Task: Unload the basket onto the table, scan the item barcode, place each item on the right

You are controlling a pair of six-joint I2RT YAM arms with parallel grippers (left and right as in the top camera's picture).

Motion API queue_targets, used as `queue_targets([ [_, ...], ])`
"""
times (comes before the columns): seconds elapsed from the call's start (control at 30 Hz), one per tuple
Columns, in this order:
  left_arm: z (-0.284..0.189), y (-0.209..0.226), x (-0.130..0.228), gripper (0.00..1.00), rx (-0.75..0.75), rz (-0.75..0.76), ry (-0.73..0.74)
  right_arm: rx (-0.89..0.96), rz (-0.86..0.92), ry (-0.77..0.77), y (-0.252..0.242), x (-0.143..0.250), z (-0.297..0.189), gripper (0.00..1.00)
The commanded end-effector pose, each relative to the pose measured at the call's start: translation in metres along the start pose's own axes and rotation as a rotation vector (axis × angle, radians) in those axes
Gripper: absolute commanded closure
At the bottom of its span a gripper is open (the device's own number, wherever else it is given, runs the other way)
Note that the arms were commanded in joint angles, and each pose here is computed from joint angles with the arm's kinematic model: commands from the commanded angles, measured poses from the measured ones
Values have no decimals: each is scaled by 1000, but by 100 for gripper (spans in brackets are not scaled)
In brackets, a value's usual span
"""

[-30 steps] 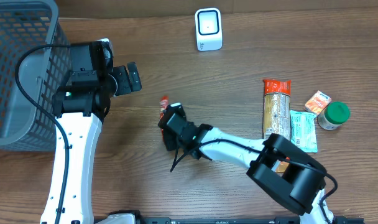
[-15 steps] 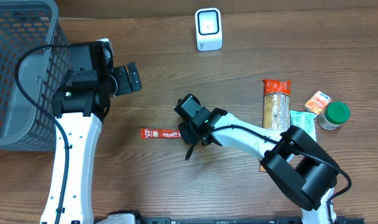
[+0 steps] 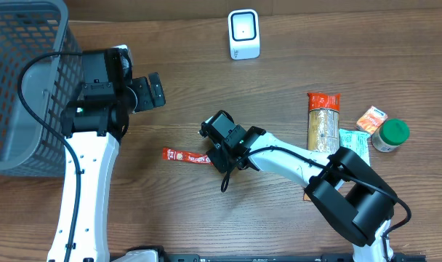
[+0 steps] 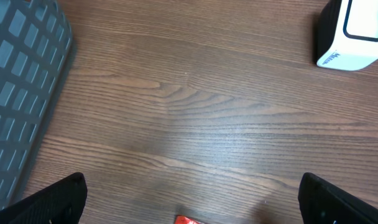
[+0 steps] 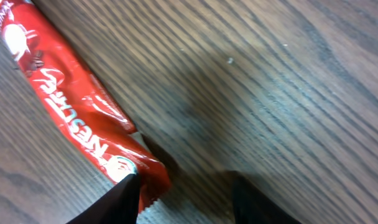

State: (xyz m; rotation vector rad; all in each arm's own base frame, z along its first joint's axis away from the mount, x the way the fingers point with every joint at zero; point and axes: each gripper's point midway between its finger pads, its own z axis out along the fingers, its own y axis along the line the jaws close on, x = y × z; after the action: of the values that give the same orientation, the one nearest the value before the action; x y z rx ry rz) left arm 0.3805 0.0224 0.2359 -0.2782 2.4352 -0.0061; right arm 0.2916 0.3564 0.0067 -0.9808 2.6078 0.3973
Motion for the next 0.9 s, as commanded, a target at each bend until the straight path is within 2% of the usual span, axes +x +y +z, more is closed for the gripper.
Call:
queue_targets([
  [0.0, 1, 2, -1, 0, -12, 13, -1, -38, -17, -53, 8, -17, -20, 48],
  [0.27, 1, 2, -2, 0, -12, 13, -1, -225, -42, -103, 21, -36, -55, 47],
  [0.43, 1, 2, -2, 0, -12, 13, -1, -239, -129, -84, 23, -29, -43, 47],
  [0.6, 1, 2, -2, 0, -12, 13, -1, -175, -143, -78, 13, -28, -22, 47],
  [0.87, 1, 2, -2, 0, -12, 13, -1, -179, -161, -6, 12, -8, 4, 49],
])
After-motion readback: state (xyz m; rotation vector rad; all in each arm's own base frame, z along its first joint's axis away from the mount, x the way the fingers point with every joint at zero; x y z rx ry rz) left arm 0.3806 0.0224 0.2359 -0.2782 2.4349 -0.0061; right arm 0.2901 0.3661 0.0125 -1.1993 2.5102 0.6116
